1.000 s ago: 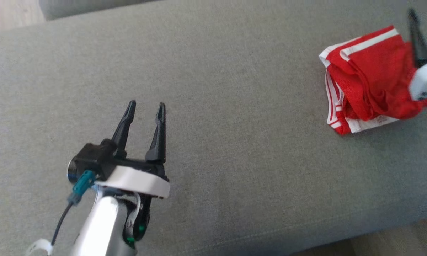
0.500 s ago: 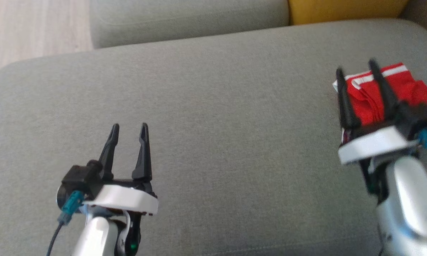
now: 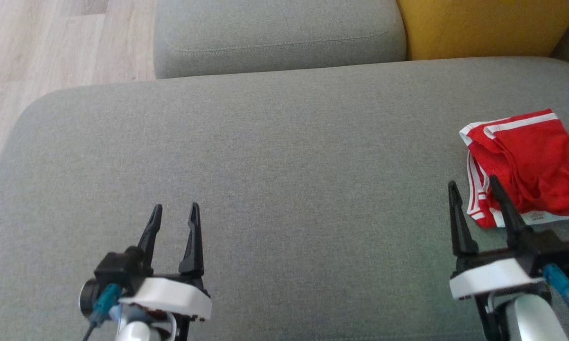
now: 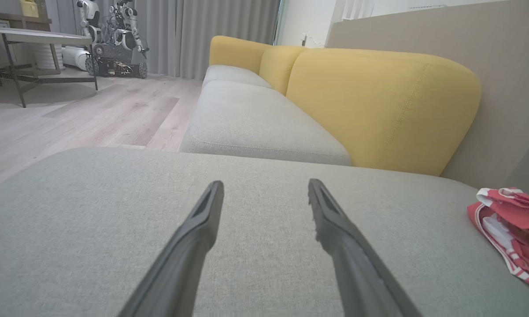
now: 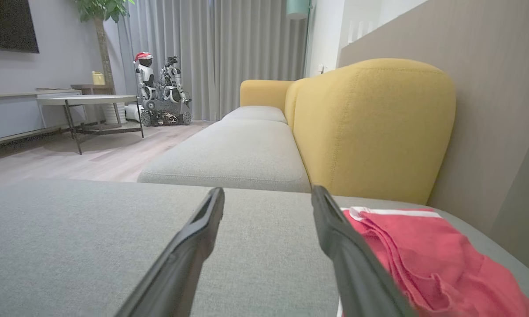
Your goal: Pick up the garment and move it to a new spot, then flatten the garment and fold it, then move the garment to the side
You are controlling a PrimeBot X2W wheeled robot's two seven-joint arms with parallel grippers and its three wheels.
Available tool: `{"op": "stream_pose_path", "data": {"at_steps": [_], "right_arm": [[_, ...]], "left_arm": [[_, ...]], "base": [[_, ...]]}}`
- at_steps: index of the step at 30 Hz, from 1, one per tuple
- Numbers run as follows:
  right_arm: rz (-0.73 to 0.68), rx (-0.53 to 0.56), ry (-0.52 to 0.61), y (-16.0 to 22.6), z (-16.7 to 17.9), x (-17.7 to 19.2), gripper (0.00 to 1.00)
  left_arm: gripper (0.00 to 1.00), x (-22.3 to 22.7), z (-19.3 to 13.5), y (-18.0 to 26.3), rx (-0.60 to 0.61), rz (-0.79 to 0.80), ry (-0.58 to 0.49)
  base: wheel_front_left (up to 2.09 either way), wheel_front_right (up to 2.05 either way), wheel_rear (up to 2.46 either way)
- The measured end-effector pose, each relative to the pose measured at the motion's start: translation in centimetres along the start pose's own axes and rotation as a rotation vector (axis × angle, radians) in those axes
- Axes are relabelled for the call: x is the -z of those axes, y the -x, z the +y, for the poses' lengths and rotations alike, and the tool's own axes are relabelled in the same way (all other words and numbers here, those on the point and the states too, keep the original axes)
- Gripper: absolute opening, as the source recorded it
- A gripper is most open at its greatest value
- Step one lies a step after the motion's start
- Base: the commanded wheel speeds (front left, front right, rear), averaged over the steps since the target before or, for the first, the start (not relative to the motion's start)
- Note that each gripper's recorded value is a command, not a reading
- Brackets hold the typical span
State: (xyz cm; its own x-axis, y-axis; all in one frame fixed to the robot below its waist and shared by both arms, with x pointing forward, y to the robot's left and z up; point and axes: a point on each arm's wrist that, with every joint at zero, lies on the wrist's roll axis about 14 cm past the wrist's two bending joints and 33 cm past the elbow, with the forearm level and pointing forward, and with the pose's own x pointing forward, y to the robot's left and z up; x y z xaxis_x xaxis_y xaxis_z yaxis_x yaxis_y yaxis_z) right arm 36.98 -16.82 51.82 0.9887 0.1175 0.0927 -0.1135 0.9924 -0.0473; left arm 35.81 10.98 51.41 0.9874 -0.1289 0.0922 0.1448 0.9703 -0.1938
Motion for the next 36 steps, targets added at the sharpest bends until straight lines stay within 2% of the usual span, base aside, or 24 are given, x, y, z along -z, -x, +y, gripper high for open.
{"op": "stream_pose_path", "data": {"at_steps": [9, 15, 24, 36], "right_arm": [[0.009, 0.013, -0.015, 0.8, 0.1, 0.6, 1.00], [0.005, 0.014, -0.064, 0.8, 0.3, 0.6, 1.00], [0.008, 0.007, -0.101, 0.8, 0.7, 0.8, 1.00], [0.003, 0.005, -0.107, 0.8, 0.8, 0.6, 1.00]], "left_arm": [[1.00, -0.3, 0.0, 0.5, -0.012, -0.011, -0.042], [1.00, -1.1, -0.3, 0.3, -0.003, -0.038, -0.062], [1.00, -1.2, 0.6, 0.5, -0.016, -0.037, 0.002], [1.00, -1.8, 1.1, 0.5, -0.019, -0.056, 0.019]], "base": [[0.00, 0.00, 0.00], [0.00, 0.00, 0.00], [0.00, 0.00, 0.00], [0.00, 0.00, 0.00]]}}
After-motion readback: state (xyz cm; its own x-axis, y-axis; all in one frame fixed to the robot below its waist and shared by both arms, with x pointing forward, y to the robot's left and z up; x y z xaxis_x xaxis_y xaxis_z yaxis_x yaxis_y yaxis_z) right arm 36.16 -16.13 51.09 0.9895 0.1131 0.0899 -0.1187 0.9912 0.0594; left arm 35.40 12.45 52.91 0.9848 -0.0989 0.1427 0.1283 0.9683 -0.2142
